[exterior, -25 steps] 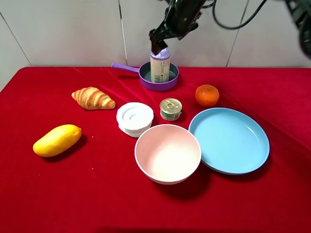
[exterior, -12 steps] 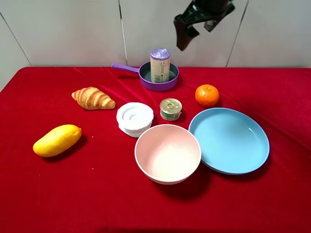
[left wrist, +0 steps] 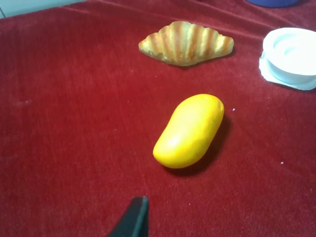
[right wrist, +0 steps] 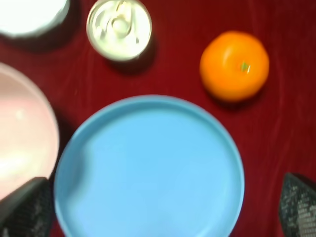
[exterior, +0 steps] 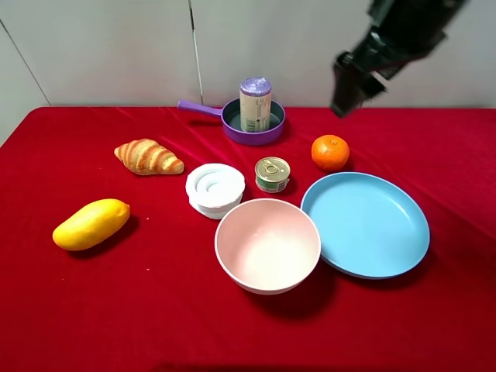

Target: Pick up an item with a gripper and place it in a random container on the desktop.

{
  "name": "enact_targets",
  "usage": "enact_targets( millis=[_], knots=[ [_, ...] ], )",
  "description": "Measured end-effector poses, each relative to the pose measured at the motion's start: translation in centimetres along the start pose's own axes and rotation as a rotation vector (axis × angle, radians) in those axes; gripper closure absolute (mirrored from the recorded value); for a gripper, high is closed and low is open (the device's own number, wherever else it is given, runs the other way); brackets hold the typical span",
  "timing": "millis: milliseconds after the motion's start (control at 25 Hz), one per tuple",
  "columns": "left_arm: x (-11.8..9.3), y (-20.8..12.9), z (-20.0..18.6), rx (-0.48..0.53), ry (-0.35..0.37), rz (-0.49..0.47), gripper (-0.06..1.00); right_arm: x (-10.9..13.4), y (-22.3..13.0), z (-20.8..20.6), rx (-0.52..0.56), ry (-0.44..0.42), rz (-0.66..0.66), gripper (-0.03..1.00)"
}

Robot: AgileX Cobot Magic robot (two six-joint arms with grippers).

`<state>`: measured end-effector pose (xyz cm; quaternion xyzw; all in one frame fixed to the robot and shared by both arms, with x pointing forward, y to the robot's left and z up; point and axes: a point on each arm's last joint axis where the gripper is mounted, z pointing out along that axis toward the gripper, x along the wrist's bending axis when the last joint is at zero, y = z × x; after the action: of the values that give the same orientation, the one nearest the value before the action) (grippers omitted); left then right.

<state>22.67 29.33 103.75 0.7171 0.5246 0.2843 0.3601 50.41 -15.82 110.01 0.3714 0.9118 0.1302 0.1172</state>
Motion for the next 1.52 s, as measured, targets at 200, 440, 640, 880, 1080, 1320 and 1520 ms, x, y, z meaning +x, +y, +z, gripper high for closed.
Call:
enact_targets(
  millis=[200,440,640,880,1080,1320,1520],
  knots=[
    [0.0,0.0,0.0,0.0,0.0,0.0,-0.04,1.7,-5.4,-2.1,-0.043,-0.011,0.001,0.27],
    [0.0,0.0,0.0,0.0,0.0,0.0,-0.04,3.6,-11.2,-4.5,-0.114,-0.022,0.007,0.27],
    [0.0,0.0,0.0,0.0,0.0,0.0,-0.04,5.3,-15.1,-6.0,-0.179,0.004,0.032,0.27],
    [0.0,0.0,0.0,0.0,0.0,0.0,-0.04,7.2,-18.9,-6.8,-0.297,0.057,0.074,0.27],
    [0.0,0.0,0.0,0.0,0.0,0.0,-0.04,8.3,-21.1,-5.8,-0.409,0.07,0.093,0.27],
    [0.0,0.0,0.0,0.0,0.0,0.0,-0.04,9.2,-23.3,-4.7,-0.512,0.069,0.105,0.27],
    [0.0,0.0,0.0,0.0,0.0,0.0,-0.04,9.7,-24.5,-5.2,-0.584,0.066,0.101,0.27]
  ],
)
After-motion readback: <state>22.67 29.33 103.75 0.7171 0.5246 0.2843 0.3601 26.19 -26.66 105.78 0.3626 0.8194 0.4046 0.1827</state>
